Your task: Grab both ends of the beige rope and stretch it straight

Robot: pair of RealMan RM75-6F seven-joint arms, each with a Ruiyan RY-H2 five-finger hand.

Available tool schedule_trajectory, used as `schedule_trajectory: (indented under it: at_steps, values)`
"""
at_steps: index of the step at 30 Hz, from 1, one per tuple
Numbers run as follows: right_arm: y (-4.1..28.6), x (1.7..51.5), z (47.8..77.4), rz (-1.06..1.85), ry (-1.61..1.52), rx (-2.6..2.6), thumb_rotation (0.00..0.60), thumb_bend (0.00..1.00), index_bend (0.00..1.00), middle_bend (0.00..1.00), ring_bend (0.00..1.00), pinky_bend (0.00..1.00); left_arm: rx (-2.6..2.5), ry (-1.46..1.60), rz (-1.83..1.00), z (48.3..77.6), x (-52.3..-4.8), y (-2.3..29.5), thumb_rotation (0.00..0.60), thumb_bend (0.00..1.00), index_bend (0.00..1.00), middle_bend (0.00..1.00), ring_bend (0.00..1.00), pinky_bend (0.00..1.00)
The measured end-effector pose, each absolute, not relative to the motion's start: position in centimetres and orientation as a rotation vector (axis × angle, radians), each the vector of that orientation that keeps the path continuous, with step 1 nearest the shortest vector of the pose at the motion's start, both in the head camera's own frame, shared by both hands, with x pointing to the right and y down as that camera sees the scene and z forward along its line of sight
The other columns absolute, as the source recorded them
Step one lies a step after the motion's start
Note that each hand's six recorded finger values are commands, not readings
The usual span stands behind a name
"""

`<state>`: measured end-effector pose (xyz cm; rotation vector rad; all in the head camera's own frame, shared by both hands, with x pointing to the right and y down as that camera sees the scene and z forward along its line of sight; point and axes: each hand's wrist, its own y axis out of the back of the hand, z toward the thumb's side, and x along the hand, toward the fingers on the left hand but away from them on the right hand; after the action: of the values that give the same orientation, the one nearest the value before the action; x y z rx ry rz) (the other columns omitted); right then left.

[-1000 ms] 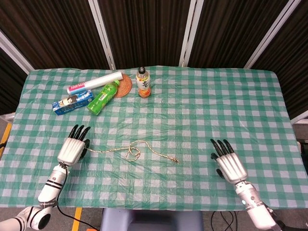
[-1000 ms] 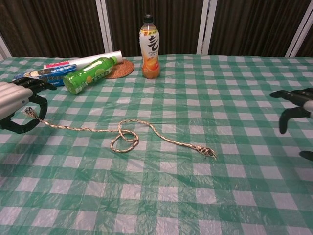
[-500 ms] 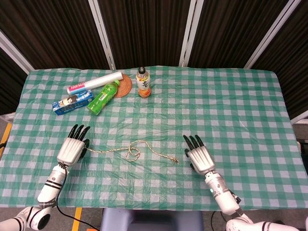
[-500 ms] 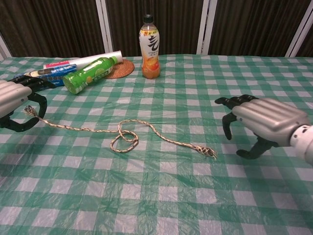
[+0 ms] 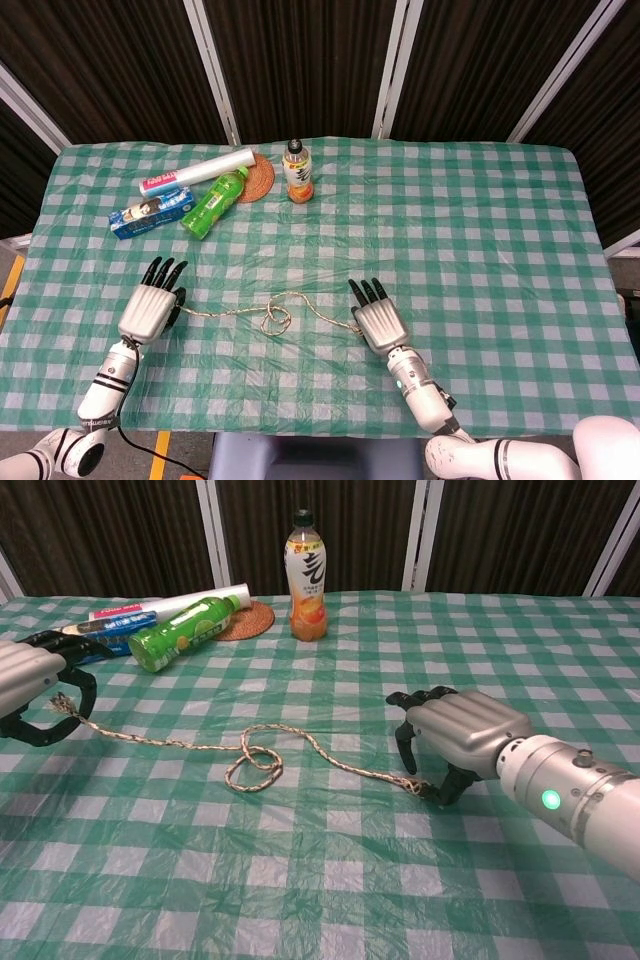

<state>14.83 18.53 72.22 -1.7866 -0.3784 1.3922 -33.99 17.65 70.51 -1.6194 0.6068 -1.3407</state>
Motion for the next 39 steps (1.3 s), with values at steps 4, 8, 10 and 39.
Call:
schedule_trajectory:
  at_steps: [4,8,10,39]
  values:
    - [18.3,14.1,72.7,1.419,-0.378,-1.807,0.6,0.41,0.6,0.0,0.0,0.0,-1.62,0.609,-1.342,70.4,-34.1,17.6,0.6,0.47,0.62,0.08,0.0,0.04]
    - [18.3,13.7,72.9,1.44,-0.366,-1.819,0.6,0.41,0.6,0.0,0.0,0.0,-1.617,0.613,-1.346,70.4,-34.3,17.6,0.6,0.47,0.62,0.08,0.0,0.04]
    - [18.3,13.4,72.9,1.446,-0.356,-1.824,0.6,0.41,0.6,0.0,0.0,0.0,-1.617,0.614,-1.349,70.4,-34.4,17.6,0.6,0.47,0.62,0.08,0.0,0.04]
    - [14.9,20.0,70.8,1.526,-0.411,-1.664,0.6,0.57,0.75,0.08,0.0,0.0,-1.54,0.627,-1.412,69.5,-37.8,17.0,0.6,0.47,0.62,0.08,0.0,0.04]
